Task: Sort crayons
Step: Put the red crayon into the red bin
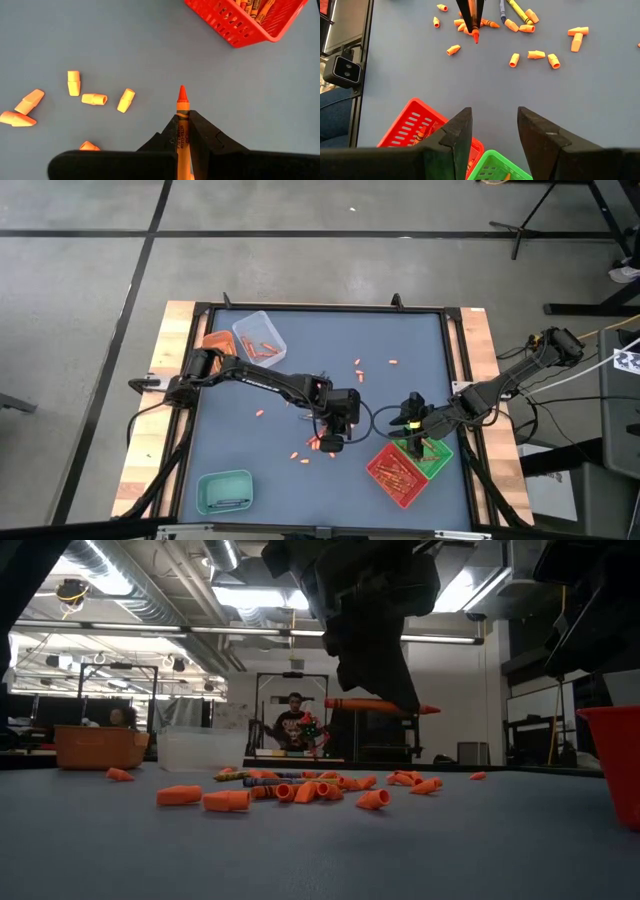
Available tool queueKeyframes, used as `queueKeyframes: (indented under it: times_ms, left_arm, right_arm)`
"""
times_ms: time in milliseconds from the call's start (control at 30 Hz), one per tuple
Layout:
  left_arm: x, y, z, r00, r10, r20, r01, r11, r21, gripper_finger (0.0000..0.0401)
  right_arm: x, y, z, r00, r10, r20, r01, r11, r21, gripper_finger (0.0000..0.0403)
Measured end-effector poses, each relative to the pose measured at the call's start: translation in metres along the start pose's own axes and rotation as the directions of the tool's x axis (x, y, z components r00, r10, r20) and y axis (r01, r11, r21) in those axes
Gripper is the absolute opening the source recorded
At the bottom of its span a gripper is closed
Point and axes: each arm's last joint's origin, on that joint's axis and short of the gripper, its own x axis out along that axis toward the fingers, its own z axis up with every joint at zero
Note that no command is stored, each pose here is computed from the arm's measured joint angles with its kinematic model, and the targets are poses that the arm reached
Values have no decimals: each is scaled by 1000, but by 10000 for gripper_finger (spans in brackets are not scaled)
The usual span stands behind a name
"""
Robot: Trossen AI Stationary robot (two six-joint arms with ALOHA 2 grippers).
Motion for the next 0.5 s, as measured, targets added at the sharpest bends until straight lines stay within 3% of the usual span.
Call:
queueKeyframes:
  times_ms: [500]
  left_arm:
    - [0, -1, 4, 999, -6, 45, 6, 1000, 8, 7]
  right_arm:
    - [0, 0, 0, 1000, -1, 1, 1, 1000, 0, 154]
